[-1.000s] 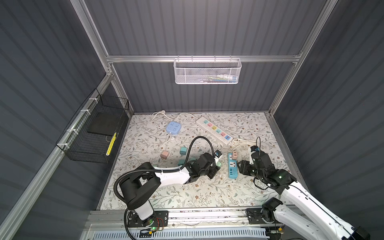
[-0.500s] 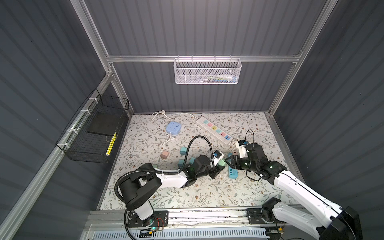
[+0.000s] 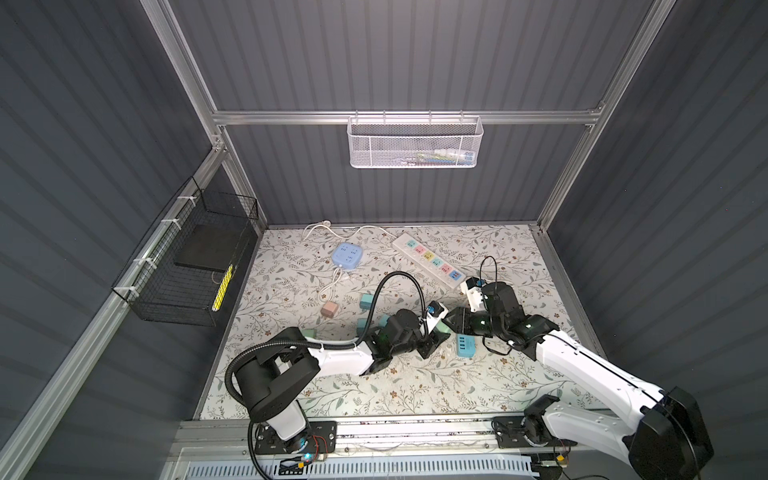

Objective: Insert the plug

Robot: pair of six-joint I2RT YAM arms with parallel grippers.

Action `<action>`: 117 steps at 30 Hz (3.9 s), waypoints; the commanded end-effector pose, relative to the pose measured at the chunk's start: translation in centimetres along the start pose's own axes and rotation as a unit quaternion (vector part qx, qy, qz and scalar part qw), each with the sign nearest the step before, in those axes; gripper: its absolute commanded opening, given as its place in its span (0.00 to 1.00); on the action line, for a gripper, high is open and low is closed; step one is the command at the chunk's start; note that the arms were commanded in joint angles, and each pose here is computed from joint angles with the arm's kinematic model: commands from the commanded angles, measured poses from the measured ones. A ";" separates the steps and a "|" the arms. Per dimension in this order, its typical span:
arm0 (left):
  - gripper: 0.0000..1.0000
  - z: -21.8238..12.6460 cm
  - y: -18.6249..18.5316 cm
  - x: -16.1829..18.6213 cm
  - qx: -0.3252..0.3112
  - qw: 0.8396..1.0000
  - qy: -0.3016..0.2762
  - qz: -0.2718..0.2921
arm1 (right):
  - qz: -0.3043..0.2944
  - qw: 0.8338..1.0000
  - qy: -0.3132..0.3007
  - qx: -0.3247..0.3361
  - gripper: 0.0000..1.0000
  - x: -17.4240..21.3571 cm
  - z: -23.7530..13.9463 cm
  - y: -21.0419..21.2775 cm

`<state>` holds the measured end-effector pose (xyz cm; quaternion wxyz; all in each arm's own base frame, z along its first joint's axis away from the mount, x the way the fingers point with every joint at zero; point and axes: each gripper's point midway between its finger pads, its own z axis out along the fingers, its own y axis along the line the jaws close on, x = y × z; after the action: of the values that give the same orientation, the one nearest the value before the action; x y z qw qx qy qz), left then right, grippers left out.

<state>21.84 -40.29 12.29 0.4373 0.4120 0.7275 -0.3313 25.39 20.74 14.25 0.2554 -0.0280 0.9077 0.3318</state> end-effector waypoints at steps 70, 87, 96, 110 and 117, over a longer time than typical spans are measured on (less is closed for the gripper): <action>0.97 -10.2 12.3 3.2 -0.379 0.893 -0.043 -0.238 | -0.027 0.950 -0.138 0.280 0.23 -0.4 -0.6 -11.5; 0.97 -9.9 12.0 2.2 -0.359 0.901 -0.057 -0.239 | -0.071 0.947 -0.128 0.285 0.23 -1.6 -0.3 -10.6; 0.99 -10.0 11.7 2.5 -0.348 0.905 -0.053 -0.239 | -0.082 0.938 -0.125 0.311 0.23 -1.4 0.0 -11.7; 0.98 -10.2 11.8 2.7 -0.349 0.905 -0.054 -0.238 | -0.087 0.938 -0.086 0.324 0.23 1.5 2.1 -12.1; 0.98 -10.7 11.9 2.7 -0.356 0.903 -0.056 -0.235 | -0.082 0.932 -0.068 0.346 0.24 3.3 2.7 -12.9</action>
<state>27.68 -25.91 12.16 0.4926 0.0299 0.8523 -0.1734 29.57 13.77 7.51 0.4113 0.0291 0.9110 0.0094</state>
